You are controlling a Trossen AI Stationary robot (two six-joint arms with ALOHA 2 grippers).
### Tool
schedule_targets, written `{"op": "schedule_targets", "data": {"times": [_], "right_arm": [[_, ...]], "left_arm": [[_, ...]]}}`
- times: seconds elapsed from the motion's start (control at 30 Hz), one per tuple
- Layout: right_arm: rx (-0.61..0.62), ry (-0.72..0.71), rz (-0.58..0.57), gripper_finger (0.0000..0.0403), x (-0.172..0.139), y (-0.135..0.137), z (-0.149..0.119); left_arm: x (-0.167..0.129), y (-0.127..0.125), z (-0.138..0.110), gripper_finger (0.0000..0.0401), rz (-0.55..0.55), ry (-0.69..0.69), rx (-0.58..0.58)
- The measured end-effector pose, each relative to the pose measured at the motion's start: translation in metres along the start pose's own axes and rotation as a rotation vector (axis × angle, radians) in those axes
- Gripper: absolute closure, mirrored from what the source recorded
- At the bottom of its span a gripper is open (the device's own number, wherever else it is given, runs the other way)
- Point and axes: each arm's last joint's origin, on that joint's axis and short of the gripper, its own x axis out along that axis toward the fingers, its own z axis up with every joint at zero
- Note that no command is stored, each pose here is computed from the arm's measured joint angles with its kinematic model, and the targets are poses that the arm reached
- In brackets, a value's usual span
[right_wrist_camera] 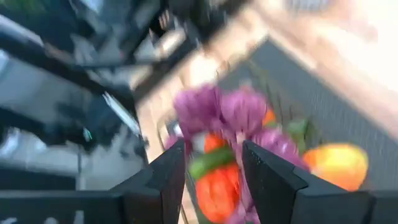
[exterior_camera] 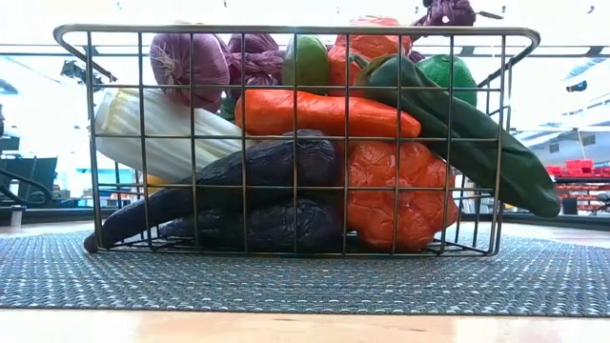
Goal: Build produce basket
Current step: Return to Home Position
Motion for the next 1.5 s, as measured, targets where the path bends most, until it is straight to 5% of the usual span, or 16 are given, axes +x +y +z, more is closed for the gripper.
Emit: {"op": "schedule_targets", "data": {"times": [0.27,0.6,0.8,1.0,1.5], "right_arm": [[-0.071,-0.399,-0.04,0.0262,-0.071,0.007,0.01],[-0.132,-0.556,-0.112,0.0303,-0.101,-0.003,-0.008],[-0.046,-0.654,0.0,0.0356,-0.106,-0.029,-0.032],[0.024,-0.772,0.141,0.0395,-0.093,-0.067,-0.064],[0.1,-0.972,0.298,0.0399,-0.081,-0.155,-0.124]], "left_arm": [[-0.051,0.026,-0.055,0.0001,0.05,-0.274,-0.046],[-0.008,0.057,-0.141,0.0001,-0.393,-0.584,-0.206],[0.018,0.093,-0.177,0.0001,-0.666,-0.801,-0.318],[0.039,0.118,-0.205,0.0001,-0.715,-0.846,-0.359],[0.106,0.113,-0.243,0.0001,-0.579,-0.814,-0.278]]}}
